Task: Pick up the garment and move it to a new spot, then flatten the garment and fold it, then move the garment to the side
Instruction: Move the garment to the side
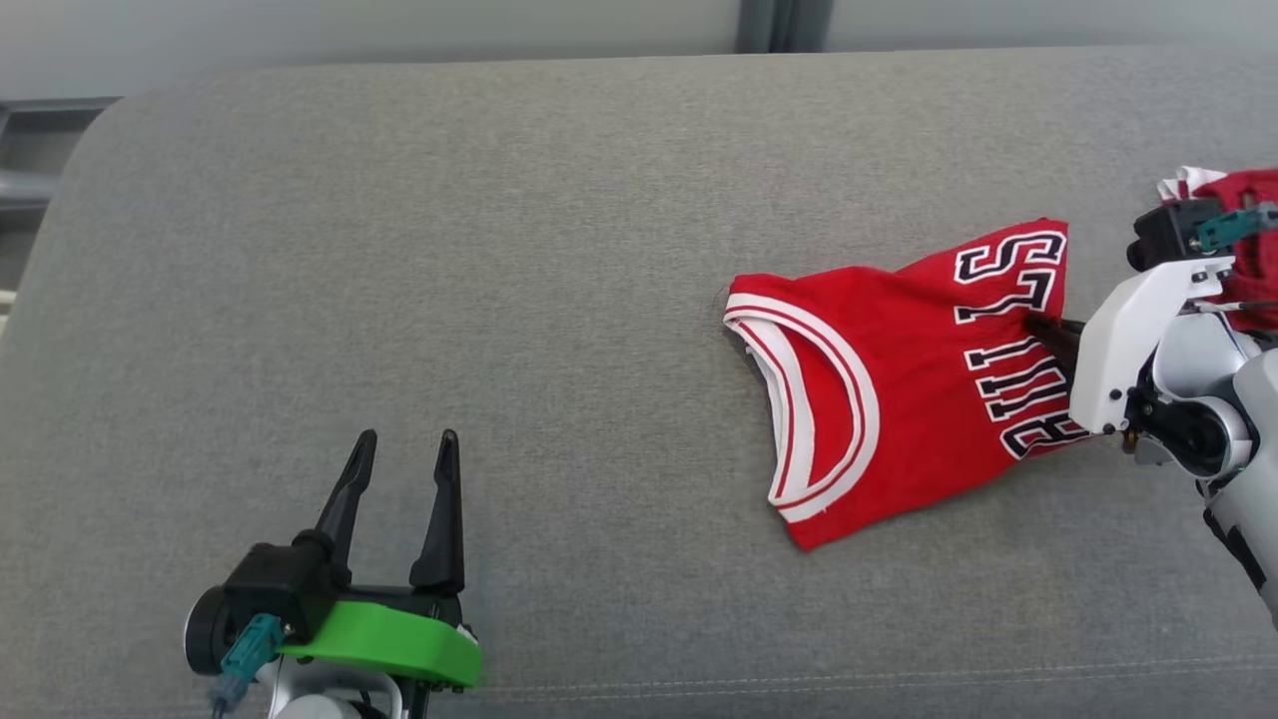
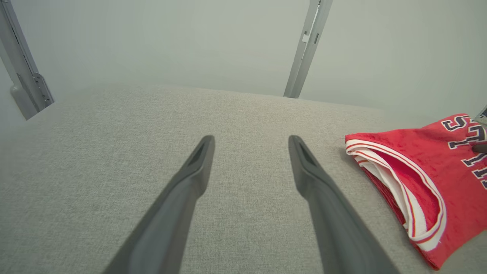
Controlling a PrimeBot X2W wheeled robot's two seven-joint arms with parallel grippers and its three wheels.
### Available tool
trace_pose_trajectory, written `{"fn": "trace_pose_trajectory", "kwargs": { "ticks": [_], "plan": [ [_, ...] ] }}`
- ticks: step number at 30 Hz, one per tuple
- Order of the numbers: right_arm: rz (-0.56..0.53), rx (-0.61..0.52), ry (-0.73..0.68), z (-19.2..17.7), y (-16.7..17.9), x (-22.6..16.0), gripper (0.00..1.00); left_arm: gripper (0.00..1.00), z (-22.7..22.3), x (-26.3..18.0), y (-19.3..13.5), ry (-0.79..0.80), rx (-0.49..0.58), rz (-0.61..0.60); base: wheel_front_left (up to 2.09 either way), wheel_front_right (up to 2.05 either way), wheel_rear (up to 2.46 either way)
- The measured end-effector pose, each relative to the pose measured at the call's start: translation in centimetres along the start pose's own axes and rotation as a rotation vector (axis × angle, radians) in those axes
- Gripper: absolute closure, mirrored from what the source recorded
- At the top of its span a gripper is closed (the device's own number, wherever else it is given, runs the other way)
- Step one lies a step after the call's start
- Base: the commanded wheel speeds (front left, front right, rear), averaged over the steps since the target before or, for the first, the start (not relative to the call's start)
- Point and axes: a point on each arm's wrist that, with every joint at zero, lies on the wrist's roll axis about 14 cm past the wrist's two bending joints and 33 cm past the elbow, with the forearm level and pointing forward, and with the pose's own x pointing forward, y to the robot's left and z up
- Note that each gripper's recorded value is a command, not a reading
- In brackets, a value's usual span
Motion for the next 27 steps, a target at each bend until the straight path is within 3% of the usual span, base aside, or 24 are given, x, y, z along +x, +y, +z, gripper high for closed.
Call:
{"fn": "trace_pose_trajectory", "kwargs": {
  "ticks": [17,27],
  "plan": [
    [-0.217,0.083,-0.119,0.7,-7.9,-8.6,1.0,0.0,-0.4,4.9,-8.3,0.002,0.011,-0.269,0.0,0.0,0.0],
    [-0.27,0.123,-0.121,0.2,-9.8,-8.7,1.0,0.0,-2.3,6.8,-9.5,0.049,0.003,-0.317,0.0,0.0,0.0]
  ]
}}
